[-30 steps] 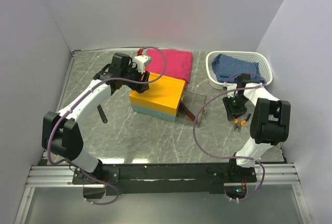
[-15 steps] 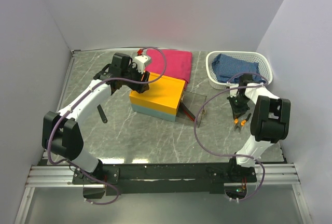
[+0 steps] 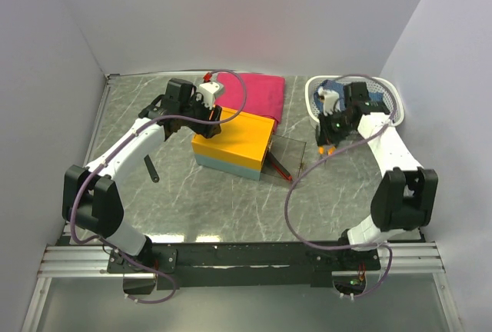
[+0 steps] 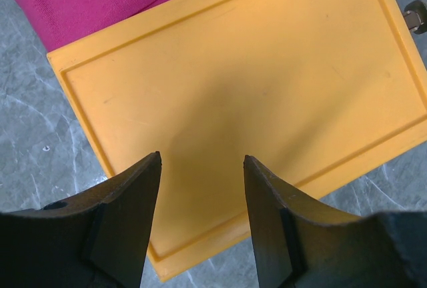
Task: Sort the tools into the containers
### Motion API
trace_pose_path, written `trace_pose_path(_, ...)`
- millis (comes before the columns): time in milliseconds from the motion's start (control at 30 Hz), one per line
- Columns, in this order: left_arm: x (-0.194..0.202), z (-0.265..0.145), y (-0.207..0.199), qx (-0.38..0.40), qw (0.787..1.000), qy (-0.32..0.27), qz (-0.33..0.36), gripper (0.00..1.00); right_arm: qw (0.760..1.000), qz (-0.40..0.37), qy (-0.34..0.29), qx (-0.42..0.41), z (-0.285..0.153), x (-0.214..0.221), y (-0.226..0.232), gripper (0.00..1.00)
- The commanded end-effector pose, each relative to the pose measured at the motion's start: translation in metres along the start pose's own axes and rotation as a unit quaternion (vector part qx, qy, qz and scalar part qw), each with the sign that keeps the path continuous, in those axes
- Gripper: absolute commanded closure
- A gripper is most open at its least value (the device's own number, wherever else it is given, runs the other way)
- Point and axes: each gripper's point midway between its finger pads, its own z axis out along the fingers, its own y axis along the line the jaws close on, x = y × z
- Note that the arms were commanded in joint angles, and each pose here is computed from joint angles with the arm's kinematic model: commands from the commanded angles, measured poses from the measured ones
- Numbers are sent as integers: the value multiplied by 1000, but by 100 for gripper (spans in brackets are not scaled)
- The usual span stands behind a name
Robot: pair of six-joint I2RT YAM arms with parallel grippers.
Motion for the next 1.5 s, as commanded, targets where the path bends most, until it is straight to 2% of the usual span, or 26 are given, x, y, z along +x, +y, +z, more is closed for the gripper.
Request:
trace_pose_path(0,-21,-10,-1,0,999,-28,16,42,994,-39,-78,-64,-35,-43,61,100)
trace_pose_path(100,-23,-11,0,-3,999,-30,19,42,991,-51,-89,-81,-36,-51,78,100)
trace_pose_path(467,-15,-13,0,-7,1000,-21,22,42,986,-76,-52,-141,6,-59,120,100)
trace_pose_path(767,-14,-10,2,-9,1000,-15,22,41,985,-72,-10,-156,38,-54,121,100)
trace_pose_path(867,-14,-6,2,-5,1000,-13,19,41,984,-71,16,-161,42,-46,123,73)
trace_pose_path(900,-16,-6,1,-3,1000,-15,19,41,986,-71,19,-152,38,-45,122,61)
trace_pose_path(1000,-22,-5,3,-3,1000,-22,19,41,988,-88,7,-130,21,-45,117,50)
trace_pose_path(1133,-30,-5,8,-15,999,-28,19,42,992,-81,-32,-86,-3,-48,105,47)
trace_pose_path(1233,-38,-7,25,-63,997,-37,17,43,996,-47,-67,-42,-9,-43,85,49)
trace_pose_path(1333,-46,-10,48,-122,991,-43,17,46,998,-19,-52,0,2,-25,62,70)
trace_pose_path(1367,-48,-12,56,-135,990,-45,13,47,999,-12,-44,14,6,-20,53,83)
trace_pose_path(1467,-55,-18,74,-161,986,-54,-3,48,999,0,-18,36,22,-3,36,100)
